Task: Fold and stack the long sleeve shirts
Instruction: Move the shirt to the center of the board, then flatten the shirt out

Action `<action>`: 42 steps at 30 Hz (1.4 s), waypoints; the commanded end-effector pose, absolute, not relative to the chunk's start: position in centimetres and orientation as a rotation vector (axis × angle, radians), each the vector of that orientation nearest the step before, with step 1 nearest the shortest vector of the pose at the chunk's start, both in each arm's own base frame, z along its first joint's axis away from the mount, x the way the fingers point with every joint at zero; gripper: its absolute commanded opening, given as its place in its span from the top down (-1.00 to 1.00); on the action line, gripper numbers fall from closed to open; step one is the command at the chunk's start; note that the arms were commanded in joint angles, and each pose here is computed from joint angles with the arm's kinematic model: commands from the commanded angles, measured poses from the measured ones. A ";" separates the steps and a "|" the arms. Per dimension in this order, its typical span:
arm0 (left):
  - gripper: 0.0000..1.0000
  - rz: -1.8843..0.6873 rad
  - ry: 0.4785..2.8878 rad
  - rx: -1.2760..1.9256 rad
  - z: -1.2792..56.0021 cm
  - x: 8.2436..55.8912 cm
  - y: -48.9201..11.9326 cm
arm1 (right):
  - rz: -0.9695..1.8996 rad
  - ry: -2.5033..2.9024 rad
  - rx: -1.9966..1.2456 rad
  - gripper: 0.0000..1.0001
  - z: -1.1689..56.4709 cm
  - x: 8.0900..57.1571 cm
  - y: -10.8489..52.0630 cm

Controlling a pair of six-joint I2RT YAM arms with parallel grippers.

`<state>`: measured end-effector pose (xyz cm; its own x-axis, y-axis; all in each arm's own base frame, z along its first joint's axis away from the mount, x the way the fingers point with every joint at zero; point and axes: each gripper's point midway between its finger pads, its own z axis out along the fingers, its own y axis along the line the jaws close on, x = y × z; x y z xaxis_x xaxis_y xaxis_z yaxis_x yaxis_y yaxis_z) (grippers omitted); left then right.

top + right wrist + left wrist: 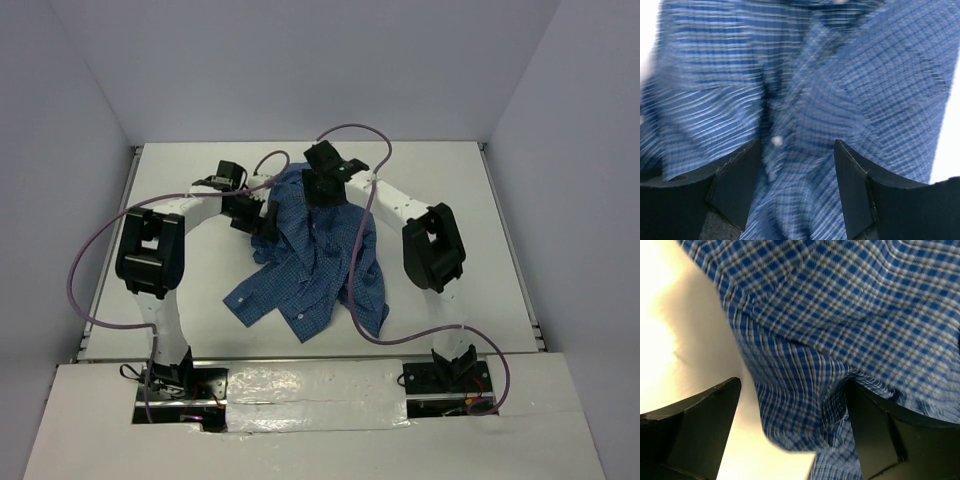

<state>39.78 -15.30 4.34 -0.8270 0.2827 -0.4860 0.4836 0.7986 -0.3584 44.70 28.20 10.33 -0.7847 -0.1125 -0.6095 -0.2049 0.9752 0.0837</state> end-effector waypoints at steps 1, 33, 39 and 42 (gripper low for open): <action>-0.96 -0.647 2.540 0.564 3.9 41.4 -16.4 | -0.030 2.486 -0.202 -0.33 9.7 45.4 25.5; -0.27 -0.049 1.779 0.319 32.1 64.1 -0.1 | 1.070 2.096 -0.199 1.00 21.7 38.4 25.9; -0.86 0.042 1.948 0.193 27.1 64.3 2.2 | 1.136 2.108 -0.059 1.00 22.0 42.0 25.8; -0.99 0.044 1.996 0.281 27.9 61.6 1.9 | 1.113 2.135 0.027 1.00 21.6 44.1 24.6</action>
<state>63.96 1.32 20.51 -0.4843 0.1809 -0.8560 0.1907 0.9767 0.0985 40.73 25.23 16.83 -0.8100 0.2369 -0.5364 -0.2607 0.6739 0.6913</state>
